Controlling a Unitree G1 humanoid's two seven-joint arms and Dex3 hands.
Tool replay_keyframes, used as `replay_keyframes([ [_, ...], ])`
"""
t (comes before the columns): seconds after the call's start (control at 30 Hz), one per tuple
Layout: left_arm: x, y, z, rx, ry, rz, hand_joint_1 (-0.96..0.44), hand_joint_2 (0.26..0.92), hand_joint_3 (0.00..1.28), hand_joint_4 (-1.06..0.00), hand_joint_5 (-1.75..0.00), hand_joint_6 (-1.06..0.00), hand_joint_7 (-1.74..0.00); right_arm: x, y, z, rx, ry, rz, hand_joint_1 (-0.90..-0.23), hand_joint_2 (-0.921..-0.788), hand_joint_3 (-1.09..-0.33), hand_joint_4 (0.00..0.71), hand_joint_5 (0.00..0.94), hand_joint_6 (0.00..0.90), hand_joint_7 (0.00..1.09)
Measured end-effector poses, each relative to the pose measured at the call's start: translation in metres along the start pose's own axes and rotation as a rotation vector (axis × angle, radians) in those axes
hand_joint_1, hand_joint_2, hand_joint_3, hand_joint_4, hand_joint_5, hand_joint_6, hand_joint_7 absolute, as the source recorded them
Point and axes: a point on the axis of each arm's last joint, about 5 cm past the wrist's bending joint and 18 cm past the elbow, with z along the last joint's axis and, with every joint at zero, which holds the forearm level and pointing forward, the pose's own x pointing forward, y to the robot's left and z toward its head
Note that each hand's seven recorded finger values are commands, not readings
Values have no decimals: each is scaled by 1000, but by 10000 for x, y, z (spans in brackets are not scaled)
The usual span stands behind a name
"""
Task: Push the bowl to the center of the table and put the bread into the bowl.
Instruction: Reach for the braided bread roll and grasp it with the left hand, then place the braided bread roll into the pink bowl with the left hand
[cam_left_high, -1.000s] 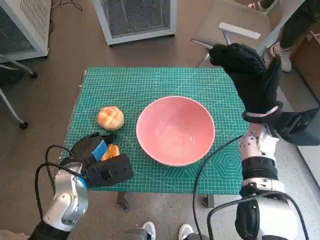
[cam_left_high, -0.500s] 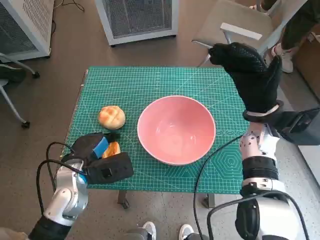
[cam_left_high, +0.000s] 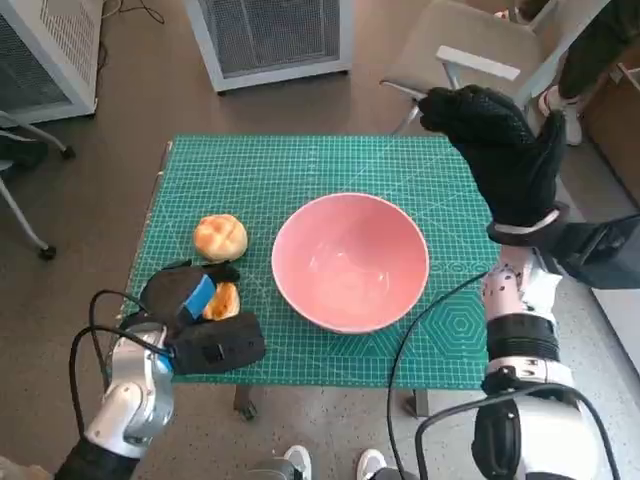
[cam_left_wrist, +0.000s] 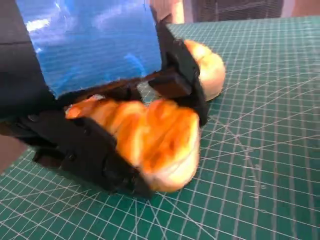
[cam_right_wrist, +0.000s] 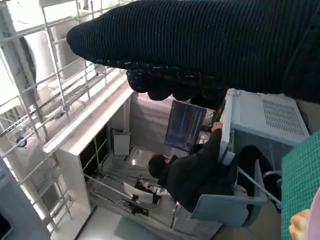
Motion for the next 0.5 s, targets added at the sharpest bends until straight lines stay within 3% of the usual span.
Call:
replay_keyframes([
  [0.5, -183, 65, 15, -40, -40, 33, 3, 878, 94, -753, -1165, -687, -1046, 14, 1, 14, -8, -6, 8, -614, -921, -556, 186, 5, 90, 444],
])
